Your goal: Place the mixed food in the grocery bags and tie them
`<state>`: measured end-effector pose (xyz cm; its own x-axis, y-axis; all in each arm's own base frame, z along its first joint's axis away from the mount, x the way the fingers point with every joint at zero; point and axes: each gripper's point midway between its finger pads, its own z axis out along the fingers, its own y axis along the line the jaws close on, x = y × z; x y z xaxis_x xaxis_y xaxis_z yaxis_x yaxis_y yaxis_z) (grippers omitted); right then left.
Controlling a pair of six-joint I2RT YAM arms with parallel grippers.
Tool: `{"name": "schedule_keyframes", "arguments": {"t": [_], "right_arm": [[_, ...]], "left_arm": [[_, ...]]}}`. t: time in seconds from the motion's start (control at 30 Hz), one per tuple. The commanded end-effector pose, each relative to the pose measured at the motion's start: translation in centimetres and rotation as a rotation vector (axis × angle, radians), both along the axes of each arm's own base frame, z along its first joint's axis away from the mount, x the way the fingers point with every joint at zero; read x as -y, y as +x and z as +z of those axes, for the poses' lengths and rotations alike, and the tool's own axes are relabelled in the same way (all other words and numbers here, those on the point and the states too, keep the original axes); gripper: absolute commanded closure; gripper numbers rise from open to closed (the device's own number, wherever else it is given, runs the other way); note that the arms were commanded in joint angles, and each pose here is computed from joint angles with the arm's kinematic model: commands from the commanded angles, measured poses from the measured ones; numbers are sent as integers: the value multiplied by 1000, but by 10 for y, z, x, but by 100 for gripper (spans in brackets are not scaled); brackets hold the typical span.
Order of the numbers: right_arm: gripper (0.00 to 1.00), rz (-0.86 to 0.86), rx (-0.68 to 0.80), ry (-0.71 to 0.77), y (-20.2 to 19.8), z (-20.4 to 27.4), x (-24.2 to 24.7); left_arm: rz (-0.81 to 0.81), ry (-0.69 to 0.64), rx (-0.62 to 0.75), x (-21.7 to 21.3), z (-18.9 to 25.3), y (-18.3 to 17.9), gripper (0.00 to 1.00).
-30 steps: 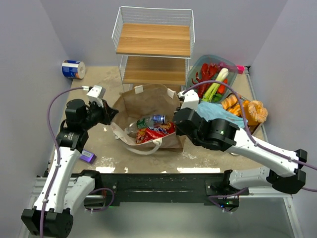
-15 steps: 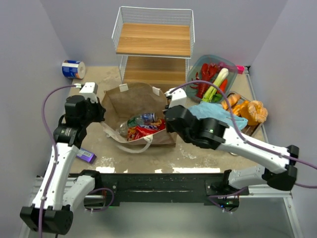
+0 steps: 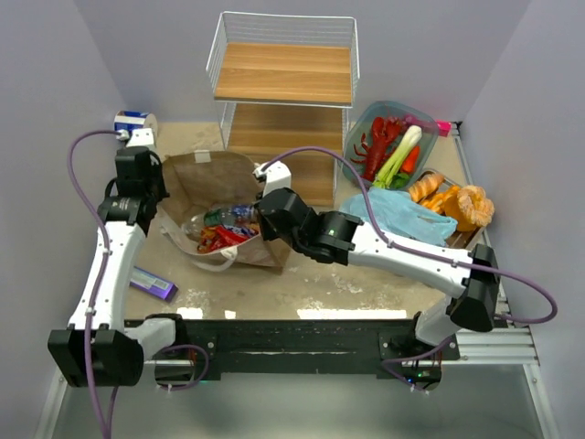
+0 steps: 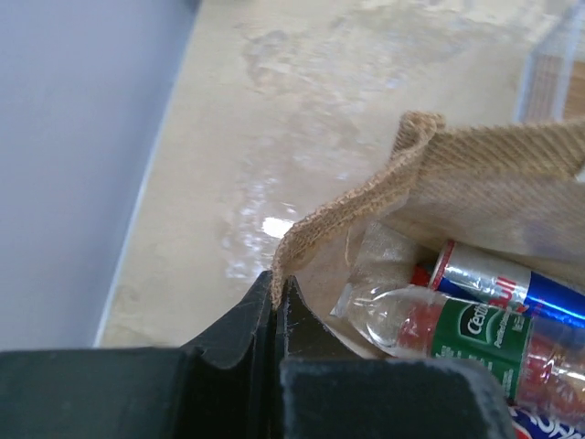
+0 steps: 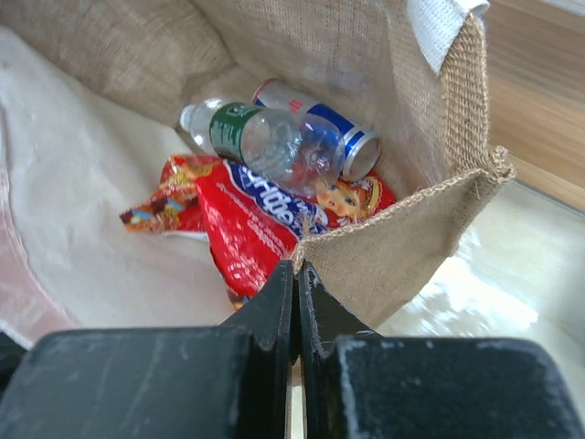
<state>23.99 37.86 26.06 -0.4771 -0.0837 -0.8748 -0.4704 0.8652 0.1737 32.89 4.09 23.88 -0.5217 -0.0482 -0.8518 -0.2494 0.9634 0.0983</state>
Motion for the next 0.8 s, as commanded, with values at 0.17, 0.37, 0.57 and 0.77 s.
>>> {"name": "schedule_keyframes", "arguments": {"t": [0.17, 0.37, 0.57, 0.77], "right_arm": [[100, 166, 65, 271, 12, 56, -100], [100, 200, 65, 255, 23, 53, -136], [19, 236, 99, 236, 15, 78, -122], [12, 198, 155, 196, 4, 98, -66]], "left_arm": [[226, 85, 198, -96, 77, 44, 100], [268, 66, 190, -123, 77, 62, 100], [156, 23, 275, -99, 104, 59, 45], [142, 68, 413, -77, 159, 34, 2]]}}
